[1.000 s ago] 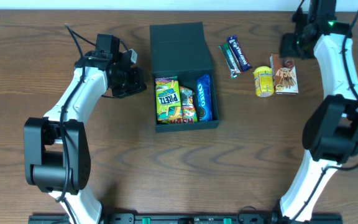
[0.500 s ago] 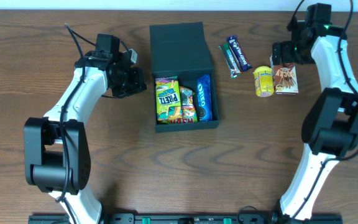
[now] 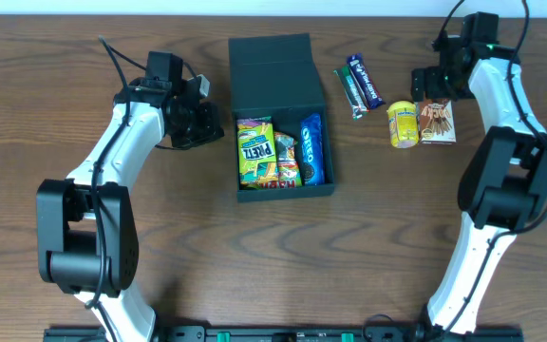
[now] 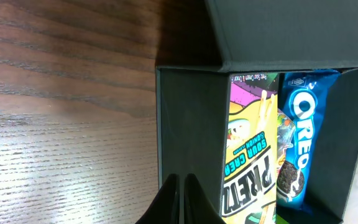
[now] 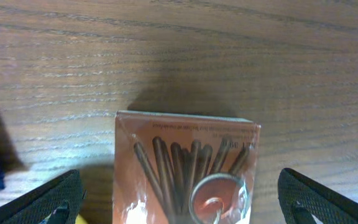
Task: Pack container
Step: 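Grasp the brown chocolate stick box with the right gripper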
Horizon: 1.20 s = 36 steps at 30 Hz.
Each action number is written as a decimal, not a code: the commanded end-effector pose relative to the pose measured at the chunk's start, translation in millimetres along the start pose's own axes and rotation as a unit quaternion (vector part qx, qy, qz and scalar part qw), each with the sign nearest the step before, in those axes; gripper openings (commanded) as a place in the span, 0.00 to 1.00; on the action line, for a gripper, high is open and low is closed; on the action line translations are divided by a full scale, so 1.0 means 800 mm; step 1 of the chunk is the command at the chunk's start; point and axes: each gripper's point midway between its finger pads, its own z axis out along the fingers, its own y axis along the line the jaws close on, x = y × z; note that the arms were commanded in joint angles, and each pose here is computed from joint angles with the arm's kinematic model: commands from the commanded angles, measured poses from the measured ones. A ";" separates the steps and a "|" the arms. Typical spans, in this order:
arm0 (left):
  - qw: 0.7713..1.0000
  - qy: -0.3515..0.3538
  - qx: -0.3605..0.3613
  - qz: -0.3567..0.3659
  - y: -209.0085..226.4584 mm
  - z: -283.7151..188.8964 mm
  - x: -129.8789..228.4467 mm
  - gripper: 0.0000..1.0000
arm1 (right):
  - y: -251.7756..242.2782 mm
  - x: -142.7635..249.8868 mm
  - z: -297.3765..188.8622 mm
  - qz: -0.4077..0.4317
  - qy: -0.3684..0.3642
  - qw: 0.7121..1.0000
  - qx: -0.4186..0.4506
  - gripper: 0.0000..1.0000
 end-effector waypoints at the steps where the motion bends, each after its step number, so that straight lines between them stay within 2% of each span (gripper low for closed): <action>1: 1.000 -0.001 -0.002 -0.005 0.002 -0.003 0.002 0.06 | -0.001 0.006 0.015 -0.009 0.008 1.000 -0.003 0.99; 21: 1.000 -0.001 -0.002 -0.005 0.002 -0.003 0.002 0.06 | -0.004 0.023 0.039 -0.002 0.029 0.999 -0.014 0.99; 36: 1.000 -0.001 -0.002 -0.005 0.002 -0.003 0.002 0.06 | -0.002 0.029 0.040 0.000 0.038 0.999 -0.019 0.80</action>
